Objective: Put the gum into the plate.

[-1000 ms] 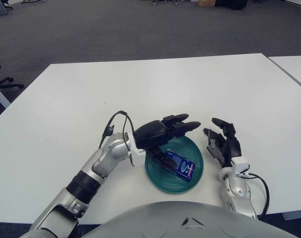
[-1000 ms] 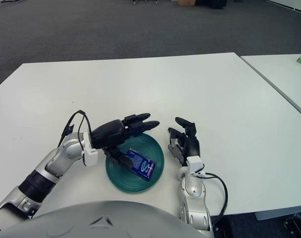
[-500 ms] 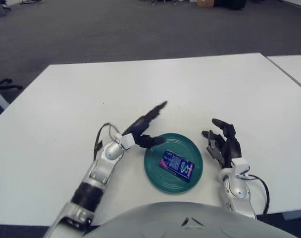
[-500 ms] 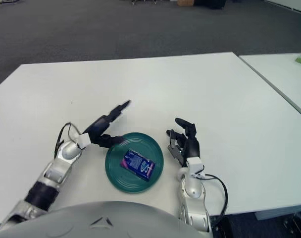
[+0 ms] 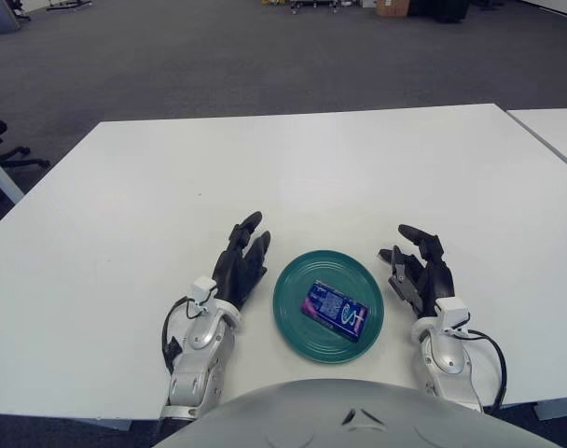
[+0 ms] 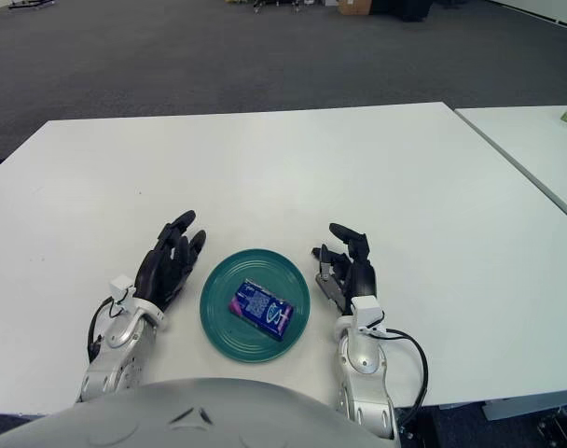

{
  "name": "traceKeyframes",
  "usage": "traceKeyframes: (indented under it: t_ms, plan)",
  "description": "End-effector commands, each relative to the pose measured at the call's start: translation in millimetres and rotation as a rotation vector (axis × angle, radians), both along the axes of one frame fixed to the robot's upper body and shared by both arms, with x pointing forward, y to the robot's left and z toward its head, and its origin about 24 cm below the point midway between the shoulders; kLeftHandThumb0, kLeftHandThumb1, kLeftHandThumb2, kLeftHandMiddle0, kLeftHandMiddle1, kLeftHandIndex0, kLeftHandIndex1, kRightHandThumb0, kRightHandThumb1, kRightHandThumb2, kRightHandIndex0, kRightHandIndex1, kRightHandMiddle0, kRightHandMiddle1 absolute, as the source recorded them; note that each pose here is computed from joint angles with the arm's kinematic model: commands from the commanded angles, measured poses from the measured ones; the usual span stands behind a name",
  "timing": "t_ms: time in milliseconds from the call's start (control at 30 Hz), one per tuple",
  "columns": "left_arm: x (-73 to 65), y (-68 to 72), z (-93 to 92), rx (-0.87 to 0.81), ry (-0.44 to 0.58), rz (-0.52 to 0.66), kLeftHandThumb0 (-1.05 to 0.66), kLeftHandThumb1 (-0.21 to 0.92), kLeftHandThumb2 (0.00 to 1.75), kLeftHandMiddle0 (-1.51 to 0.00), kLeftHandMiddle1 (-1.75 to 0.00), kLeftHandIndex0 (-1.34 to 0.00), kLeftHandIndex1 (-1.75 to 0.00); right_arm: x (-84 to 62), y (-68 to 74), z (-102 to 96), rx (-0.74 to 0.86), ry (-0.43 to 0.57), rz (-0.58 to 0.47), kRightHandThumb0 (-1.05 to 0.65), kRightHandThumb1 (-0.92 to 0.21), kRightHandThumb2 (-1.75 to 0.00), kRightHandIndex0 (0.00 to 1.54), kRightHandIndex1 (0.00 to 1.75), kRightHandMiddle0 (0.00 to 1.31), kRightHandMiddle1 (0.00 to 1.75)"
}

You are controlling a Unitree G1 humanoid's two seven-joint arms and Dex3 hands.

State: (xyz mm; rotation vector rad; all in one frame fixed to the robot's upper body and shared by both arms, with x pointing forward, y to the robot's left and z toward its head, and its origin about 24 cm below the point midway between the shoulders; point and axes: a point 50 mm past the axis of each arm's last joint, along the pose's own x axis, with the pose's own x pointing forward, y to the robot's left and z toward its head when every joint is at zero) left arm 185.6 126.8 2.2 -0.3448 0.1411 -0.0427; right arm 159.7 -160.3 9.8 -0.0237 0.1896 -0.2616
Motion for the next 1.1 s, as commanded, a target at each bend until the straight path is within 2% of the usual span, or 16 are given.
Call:
traceKeyframes:
  t_ms: [0, 33, 200, 500, 1067]
  plan:
    - [-8.2, 8.5, -9.8, 0.049, 0.040, 0.067, -0.82, 0.92, 0.69, -0.54, -0.65, -0.30, -1.12, -13.6, -1.3, -18.2, 0.000, 0.134, -0.008, -0.44, -0.92, -0.71, 0.55, 0.85, 0.12, 1.01]
    - [-9.2, 10.3, -10.3, 0.062, 0.039, 0.079, -0.79, 0.92, 0.70, -0.55, -0.73, -0.32, -1.14, -13.7, -1.3, -18.1, -0.002, 0.134, -0.008, -0.43, -0.92, -0.71, 0.55, 0.85, 0.12, 1.01]
    - [-10.9, 17.5, -9.2, 0.101, 0.023, 0.115, -0.72, 0.92, 0.71, -0.59, -0.89, -0.37, -1.21, -14.7, -1.8, -18.4, -0.006, 0.135, -0.006, -0.42, -0.92, -0.71, 0.55, 0.86, 0.13, 1.02]
    - [-18.0, 20.3, -8.7, 0.108, 0.013, 0.117, -0.61, 0.92, 0.67, -0.63, -1.00, -0.43, -1.33, -16.1, -3.5, -18.9, -0.008, 0.136, -0.001, -0.44, -0.92, -0.71, 0.53, 0.86, 0.14, 1.03]
    - [-27.8, 11.2, -8.9, 0.135, 0.042, 0.081, -0.59, 0.92, 0.70, -0.58, -1.26, -0.38, -1.51, -15.7, -6.1, -20.5, 0.011, 0.131, 0.016, -0.44, -0.92, -0.72, 0.56, 0.88, 0.14, 1.05]
